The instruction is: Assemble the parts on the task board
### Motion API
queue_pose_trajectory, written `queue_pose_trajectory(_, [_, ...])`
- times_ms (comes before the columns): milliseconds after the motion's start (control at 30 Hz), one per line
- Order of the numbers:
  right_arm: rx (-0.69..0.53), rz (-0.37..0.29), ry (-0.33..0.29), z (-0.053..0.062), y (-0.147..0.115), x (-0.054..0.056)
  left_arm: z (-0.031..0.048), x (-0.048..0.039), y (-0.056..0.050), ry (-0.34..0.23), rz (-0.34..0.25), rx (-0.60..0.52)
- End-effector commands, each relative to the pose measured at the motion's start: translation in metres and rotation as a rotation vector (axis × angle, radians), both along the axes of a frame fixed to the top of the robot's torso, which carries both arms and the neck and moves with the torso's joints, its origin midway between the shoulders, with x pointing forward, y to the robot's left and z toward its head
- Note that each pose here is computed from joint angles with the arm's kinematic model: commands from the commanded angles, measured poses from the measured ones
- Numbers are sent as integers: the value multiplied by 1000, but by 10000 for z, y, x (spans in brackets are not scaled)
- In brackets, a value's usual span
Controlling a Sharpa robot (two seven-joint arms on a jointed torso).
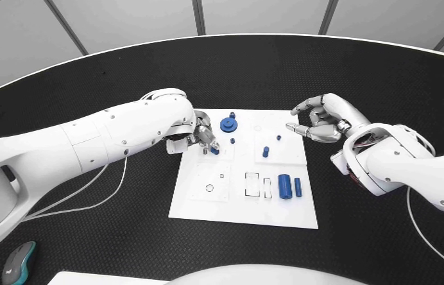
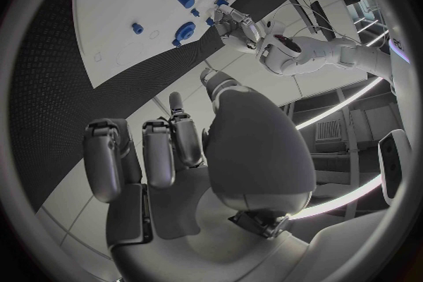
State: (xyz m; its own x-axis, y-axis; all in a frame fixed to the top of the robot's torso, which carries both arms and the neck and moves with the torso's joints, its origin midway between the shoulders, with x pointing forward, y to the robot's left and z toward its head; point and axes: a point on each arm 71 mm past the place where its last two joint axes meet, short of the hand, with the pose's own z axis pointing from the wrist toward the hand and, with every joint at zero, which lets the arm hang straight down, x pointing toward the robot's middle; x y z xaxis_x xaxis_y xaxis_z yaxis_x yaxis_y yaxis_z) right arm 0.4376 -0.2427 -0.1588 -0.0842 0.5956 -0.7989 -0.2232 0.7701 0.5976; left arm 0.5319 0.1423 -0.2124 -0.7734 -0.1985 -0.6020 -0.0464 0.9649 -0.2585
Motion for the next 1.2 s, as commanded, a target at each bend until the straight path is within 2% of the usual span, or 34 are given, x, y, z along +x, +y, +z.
queue_pose_trajectory(33, [0,0,0,0,1,0,-1,2,4,1,1,1])
queue_pose_trajectory(533, [0,1,1,1,2,-5,-9,5,-4,9,3,14])
queue_pose_trajectory(1200, [1,4,1,3,8,-10,-21,6,-66,18,8,39])
